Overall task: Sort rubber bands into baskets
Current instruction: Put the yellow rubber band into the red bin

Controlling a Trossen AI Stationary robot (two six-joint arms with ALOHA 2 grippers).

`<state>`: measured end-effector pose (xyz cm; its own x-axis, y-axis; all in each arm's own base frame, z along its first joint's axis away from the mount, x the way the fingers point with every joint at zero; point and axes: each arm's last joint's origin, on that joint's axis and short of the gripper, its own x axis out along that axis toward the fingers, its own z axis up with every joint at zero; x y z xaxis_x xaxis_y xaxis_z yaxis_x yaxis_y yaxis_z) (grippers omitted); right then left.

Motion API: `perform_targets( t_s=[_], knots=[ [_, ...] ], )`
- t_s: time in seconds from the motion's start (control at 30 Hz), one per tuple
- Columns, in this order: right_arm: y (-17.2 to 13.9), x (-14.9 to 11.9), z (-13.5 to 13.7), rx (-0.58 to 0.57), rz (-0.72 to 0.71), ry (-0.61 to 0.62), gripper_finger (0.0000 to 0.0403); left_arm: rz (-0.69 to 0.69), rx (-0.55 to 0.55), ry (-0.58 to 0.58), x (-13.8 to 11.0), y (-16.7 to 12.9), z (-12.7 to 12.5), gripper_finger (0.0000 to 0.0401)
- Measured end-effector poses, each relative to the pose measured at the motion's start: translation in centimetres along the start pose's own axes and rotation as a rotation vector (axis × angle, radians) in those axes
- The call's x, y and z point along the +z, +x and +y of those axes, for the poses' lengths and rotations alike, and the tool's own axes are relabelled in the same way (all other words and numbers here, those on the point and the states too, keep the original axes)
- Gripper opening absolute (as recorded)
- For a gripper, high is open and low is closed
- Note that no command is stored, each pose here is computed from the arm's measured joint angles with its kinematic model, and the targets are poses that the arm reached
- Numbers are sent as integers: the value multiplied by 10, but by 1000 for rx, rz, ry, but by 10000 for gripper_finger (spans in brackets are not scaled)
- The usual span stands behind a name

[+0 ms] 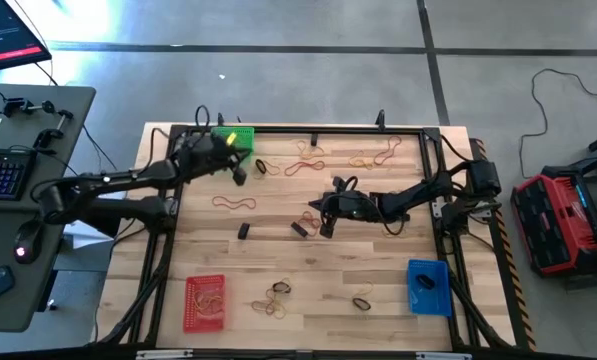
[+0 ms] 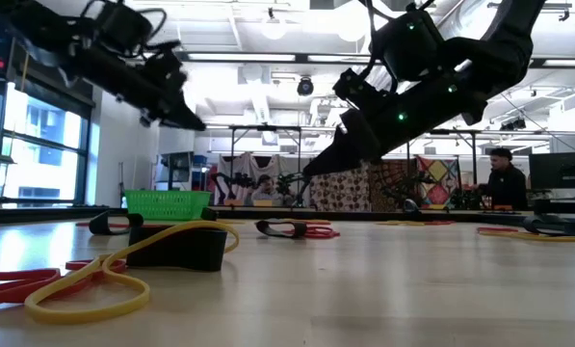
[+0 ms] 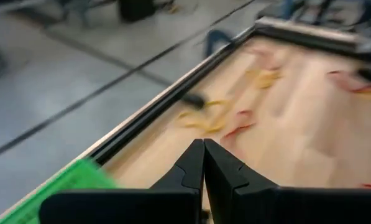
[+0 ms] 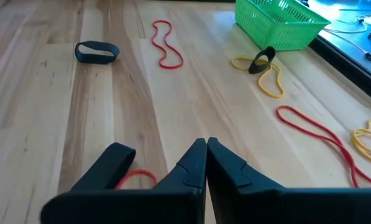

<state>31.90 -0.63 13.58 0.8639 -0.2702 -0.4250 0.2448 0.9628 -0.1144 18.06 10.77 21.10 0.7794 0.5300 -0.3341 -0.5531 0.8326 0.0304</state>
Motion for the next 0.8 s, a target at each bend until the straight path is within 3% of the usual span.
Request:
perform_targets(
  t_s=[0.43, 0.8],
  knots=[
    [-5, 1, -1, -3, 42, 49, 0, -157, -293, 100, -19, -20, -59, 0],
    [-38, -1, -11, -42, 301, 133, 0, -171, -354, 132, -21, -27, -77, 0]
  ],
)
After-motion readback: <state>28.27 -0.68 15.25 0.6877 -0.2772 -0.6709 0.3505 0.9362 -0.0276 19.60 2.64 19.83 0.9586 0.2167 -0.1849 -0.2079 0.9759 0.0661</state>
